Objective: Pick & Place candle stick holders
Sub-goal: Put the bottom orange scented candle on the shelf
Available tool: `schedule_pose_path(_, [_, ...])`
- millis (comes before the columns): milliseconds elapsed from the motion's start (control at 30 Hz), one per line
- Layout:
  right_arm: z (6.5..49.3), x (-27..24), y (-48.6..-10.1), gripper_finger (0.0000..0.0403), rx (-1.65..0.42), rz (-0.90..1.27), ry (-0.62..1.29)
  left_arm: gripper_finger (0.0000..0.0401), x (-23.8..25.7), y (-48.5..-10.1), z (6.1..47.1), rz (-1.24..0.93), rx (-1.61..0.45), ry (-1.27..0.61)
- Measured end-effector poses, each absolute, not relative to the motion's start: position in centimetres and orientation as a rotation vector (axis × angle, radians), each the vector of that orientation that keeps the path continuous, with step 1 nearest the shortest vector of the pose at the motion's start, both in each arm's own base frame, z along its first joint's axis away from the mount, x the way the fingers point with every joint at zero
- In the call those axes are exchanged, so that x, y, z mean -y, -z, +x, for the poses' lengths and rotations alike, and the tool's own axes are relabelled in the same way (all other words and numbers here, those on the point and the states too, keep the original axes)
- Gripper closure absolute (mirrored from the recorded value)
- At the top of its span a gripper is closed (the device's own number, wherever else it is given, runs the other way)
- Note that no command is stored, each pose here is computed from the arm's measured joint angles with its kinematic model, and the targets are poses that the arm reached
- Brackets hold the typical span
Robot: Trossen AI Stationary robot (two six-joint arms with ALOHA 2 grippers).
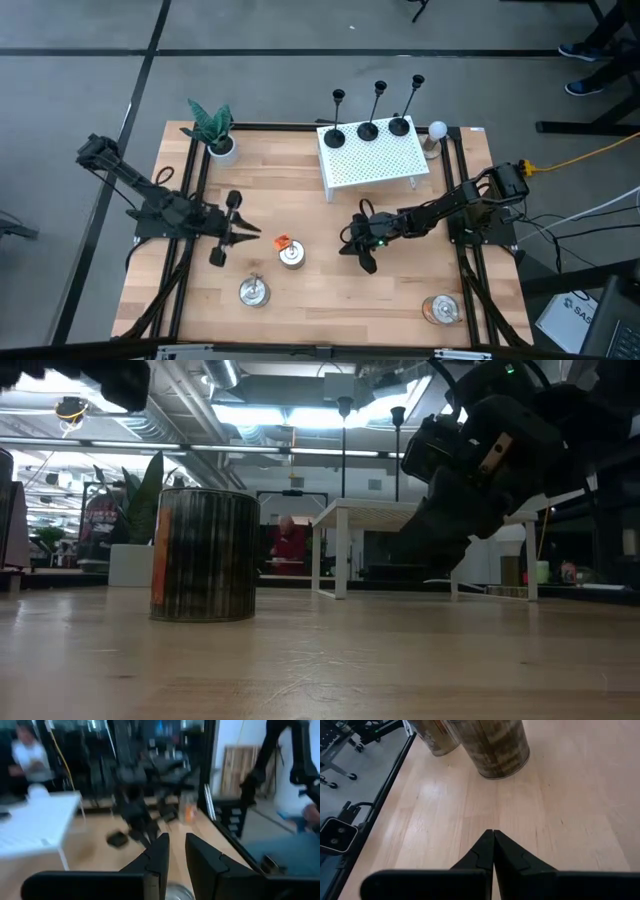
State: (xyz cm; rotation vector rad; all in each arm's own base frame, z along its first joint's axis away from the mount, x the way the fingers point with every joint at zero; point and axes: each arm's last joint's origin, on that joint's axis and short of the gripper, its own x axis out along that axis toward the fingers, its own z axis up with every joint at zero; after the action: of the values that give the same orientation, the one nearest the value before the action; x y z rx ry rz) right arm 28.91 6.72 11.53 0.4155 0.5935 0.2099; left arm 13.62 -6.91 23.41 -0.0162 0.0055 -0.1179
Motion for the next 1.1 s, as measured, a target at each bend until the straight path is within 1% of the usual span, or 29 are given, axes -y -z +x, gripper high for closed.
schedule_pose_path(100, [28.9, -6.7, -11.5, 0.0392, -0.599, 0.429, -0.204, 0.0343, 5.6, -22.1, 13.4, -0.037, 0.078, 0.092])
schedule_pose_path(233, [28.9, -6.7, -11.5, 0.0392, -0.601, 0.429, -0.204, 0.0343, 3.7, -20.1, 13.0, -0.104, 0.135, 0.100])
schedule_pose_path(367, [28.9, -6.7, -11.5, 0.0392, -0.601, 0.429, -0.204, 0.0343, 2.1, -19.9, 12.7, -0.113, 0.196, 0.027])
schedule_pose_path(667, [28.9, -6.7, -11.5, 0.0392, -0.601, 0.402, -0.207, 0.0343, 0.0, -19.5, 12.4, -0.072, 0.159, -0.137])
schedule_pose_path(833, [28.9, -6.7, -11.4, 0.0392, -0.604, 0.396, -0.208, 0.0343, -0.6, -19.1, 12.1, -0.072, 0.198, -0.155])
schedule_pose_path(1100, [28.8, -6.7, -11.4, 0.0392, -0.606, 0.368, -0.214, 0.0343, -1.1, -18.5, 12.0, -0.067, 0.178, -0.191])
